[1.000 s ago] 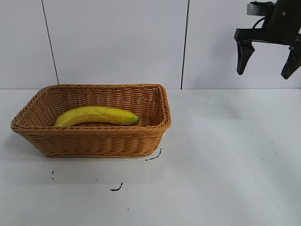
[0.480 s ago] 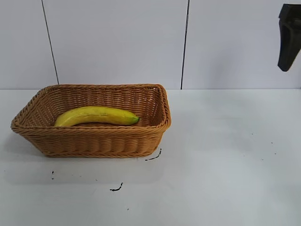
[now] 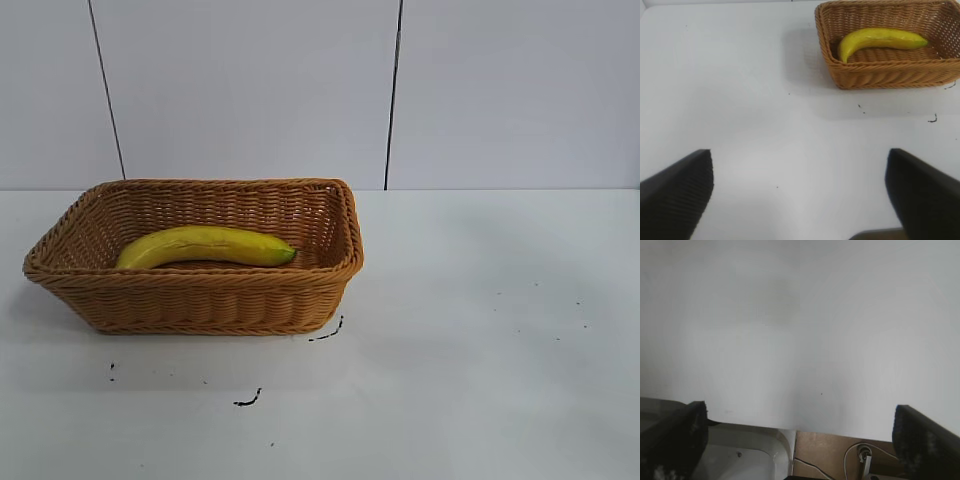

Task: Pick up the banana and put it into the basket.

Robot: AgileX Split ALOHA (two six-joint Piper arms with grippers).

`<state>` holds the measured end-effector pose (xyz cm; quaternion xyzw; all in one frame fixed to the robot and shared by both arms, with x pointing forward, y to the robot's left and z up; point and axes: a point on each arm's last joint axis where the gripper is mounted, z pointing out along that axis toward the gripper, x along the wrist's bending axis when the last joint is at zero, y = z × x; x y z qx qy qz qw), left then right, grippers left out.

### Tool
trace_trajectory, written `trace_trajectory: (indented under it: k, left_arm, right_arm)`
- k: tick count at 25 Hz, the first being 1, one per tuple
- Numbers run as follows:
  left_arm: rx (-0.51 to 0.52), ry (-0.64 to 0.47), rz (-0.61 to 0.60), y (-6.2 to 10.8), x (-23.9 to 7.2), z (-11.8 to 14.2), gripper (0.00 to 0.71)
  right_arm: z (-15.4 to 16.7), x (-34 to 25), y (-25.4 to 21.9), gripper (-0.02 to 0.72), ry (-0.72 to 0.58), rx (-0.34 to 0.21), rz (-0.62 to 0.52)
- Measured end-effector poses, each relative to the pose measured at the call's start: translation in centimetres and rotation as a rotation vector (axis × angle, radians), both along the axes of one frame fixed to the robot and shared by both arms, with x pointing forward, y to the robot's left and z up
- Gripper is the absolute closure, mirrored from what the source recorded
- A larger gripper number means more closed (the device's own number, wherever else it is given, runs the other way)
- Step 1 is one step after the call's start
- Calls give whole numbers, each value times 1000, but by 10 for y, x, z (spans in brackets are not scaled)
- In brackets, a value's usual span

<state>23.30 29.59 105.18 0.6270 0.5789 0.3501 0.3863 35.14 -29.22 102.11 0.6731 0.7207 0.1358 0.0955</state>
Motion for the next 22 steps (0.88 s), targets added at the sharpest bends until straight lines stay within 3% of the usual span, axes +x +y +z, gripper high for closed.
trace_trajectory:
  k: [22]
  left_arm:
    - [0,0,0,0,0,0,17]
  right_arm:
    - [35,-117,0,13,-808,11,-2]
